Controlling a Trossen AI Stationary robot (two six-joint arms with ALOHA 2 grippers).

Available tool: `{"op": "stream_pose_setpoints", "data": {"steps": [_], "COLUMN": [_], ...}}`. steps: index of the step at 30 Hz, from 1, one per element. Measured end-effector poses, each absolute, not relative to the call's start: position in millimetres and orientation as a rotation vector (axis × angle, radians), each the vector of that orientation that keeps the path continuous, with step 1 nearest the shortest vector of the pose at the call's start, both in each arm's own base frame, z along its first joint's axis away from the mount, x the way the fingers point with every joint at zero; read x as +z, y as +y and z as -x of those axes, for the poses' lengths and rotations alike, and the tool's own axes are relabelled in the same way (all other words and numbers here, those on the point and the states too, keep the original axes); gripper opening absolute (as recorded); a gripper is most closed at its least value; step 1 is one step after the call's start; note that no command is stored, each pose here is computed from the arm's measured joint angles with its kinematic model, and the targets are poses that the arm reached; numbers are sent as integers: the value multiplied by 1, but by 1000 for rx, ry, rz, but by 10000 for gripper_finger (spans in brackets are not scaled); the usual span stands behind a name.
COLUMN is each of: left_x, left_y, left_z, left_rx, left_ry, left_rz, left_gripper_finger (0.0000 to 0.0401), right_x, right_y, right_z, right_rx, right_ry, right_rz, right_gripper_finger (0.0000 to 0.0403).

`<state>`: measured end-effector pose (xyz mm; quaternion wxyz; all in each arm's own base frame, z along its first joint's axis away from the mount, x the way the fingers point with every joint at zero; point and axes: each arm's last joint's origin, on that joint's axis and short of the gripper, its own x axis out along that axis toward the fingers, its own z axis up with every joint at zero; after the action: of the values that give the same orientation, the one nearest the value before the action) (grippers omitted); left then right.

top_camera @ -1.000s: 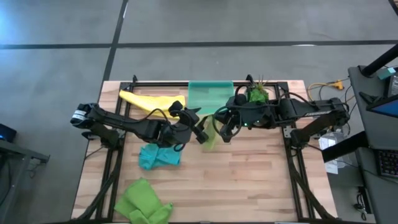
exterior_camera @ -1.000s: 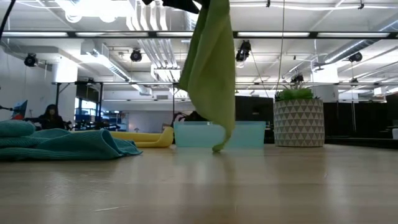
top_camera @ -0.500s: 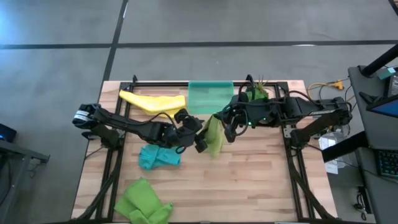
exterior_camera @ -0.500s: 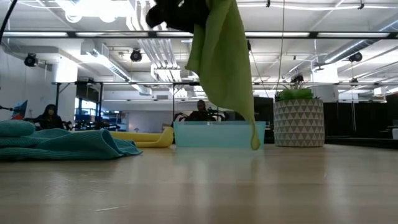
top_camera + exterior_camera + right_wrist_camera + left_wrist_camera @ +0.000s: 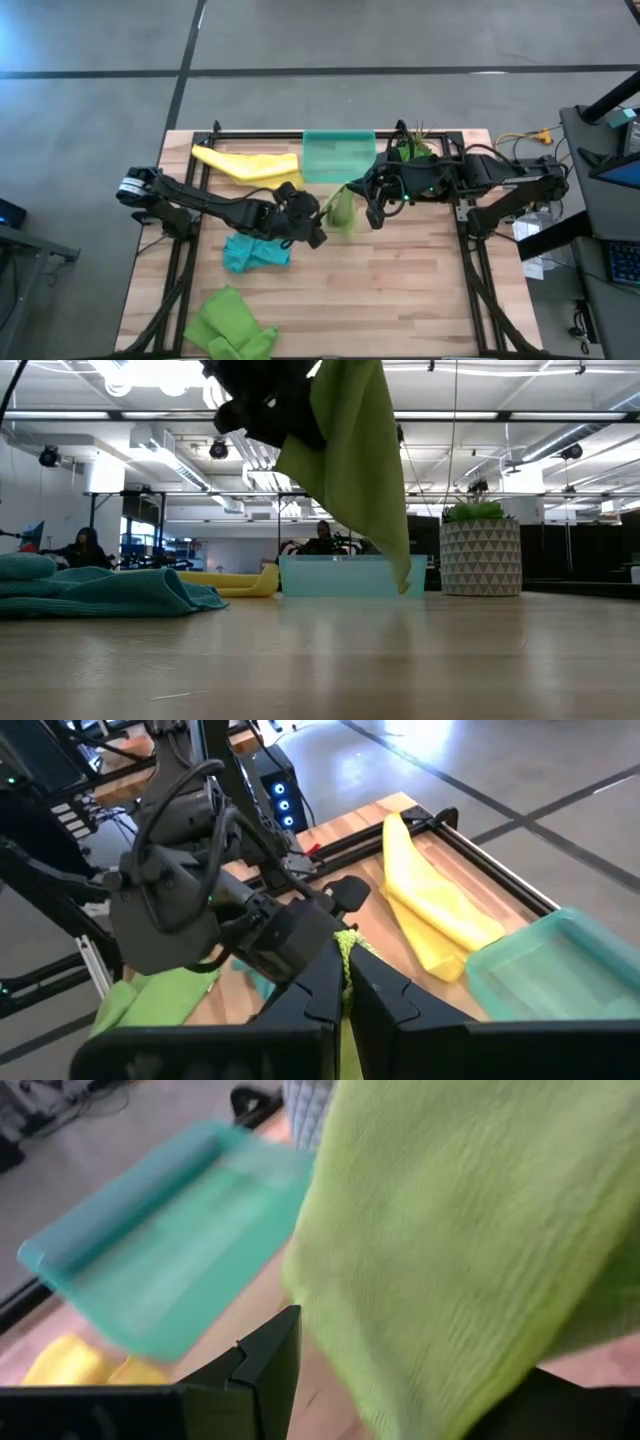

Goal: Fold microfiber towels
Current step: Fold the light green microfiber cloth

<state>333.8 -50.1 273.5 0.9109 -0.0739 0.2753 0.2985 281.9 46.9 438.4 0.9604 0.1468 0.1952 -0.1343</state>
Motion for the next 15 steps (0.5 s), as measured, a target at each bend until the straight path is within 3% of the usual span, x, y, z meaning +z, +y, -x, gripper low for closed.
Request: {"op": "stream_pose_setpoints", "data": {"steps": [8,15], "left_x": [270,277], "left_y": [-54,-58], "left_z": [-326,-318], "left_rx": [610,590], "left_ry": [642,646], "left_rz": [110,101], "left_gripper_finger": [142,13], "right_x": [438,433], "right_y": [47,46], "right_z": [-282,-279], "right_rx": [-272,-282], "right_ry": [405,453], "right_rz": [-286,-272], "right_gripper_finger": [9,9]}}
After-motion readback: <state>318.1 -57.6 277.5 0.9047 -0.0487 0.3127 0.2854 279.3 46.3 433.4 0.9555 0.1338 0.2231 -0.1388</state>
